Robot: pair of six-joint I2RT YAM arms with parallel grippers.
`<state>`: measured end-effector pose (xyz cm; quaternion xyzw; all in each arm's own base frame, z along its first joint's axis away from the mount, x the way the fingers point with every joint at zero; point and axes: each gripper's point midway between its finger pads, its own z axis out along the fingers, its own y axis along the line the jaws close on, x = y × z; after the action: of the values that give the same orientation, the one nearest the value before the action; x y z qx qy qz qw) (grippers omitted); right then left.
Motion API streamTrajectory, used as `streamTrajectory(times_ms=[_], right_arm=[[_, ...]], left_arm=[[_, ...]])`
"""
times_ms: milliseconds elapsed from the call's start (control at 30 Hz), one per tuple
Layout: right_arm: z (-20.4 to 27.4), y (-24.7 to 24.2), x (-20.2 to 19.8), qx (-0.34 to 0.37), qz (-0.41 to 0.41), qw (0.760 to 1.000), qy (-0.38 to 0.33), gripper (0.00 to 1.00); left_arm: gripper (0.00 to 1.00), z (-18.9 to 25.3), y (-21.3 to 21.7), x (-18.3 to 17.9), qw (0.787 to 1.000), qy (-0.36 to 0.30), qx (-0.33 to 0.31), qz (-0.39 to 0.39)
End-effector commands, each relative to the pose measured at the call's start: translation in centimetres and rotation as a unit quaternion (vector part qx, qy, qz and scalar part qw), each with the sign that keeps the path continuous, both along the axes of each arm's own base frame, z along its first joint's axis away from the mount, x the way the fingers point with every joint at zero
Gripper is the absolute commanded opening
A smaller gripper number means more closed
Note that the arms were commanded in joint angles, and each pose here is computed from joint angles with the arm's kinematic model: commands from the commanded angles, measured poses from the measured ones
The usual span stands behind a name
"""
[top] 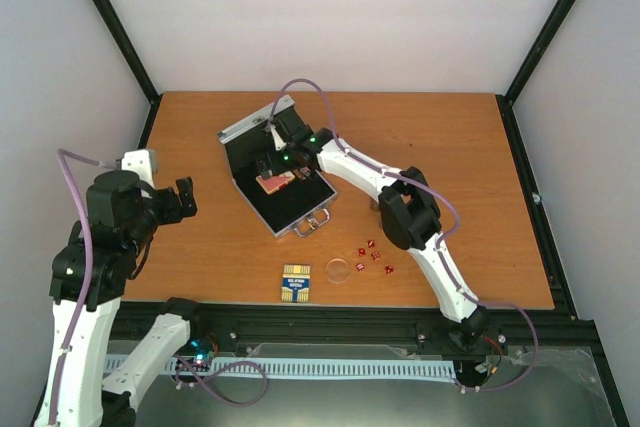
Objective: Pack up texas hold em set
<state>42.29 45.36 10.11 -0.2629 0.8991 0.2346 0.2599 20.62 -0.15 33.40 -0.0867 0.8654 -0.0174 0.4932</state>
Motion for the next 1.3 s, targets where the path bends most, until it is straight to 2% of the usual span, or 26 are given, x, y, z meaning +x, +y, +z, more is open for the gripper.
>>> streamTrajectory(times_ms=[0, 300, 500, 733, 967, 1133, 1267], right_arm=[[1.1, 0.3, -0.9, 0.007, 0.022, 1.000, 0.002, 1.00], [-4.7, 1.9, -3.4, 0.028, 0.054, 0.993, 0.103, 1.00], [-7.1, 1.4, -3.6, 0.003, 0.050, 0.991, 0.122, 1.00], [-3.5, -0.1, -3.0, -0.004, 0.030, 0.997, 0.071, 1.00], [1.5, -3.7, -2.4, -0.016, -0.036, 0.999, -0.003, 1.00], [1.2, -6.5, -2.7, -0.049, -0.076, 0.996, -0.018, 1.00], [0.1, -9.7, -2.1, -0.110, -0.134, 0.985, -0.025, 1.00]], left_arm=[[1.00, 0.2, -0.2, -0.1, 1.000, -0.006, -0.001, -0.007], [1.00, 0.0, -0.1, 0.4, 1.000, -0.001, 0.005, -0.006], [1.00, -0.1, 0.0, 0.4, 1.000, 0.001, 0.007, -0.003], [1.00, 0.3, -0.1, 0.3, 1.000, -0.003, 0.005, -0.005], [1.00, 0.3, -0.1, 0.2, 1.000, -0.002, 0.006, -0.005], [1.00, 0.1, -0.2, 0.3, 1.000, 0.000, 0.005, -0.007], [1.00, 0.0, -0.3, 0.7, 1.000, 0.003, 0.005, -0.007]])
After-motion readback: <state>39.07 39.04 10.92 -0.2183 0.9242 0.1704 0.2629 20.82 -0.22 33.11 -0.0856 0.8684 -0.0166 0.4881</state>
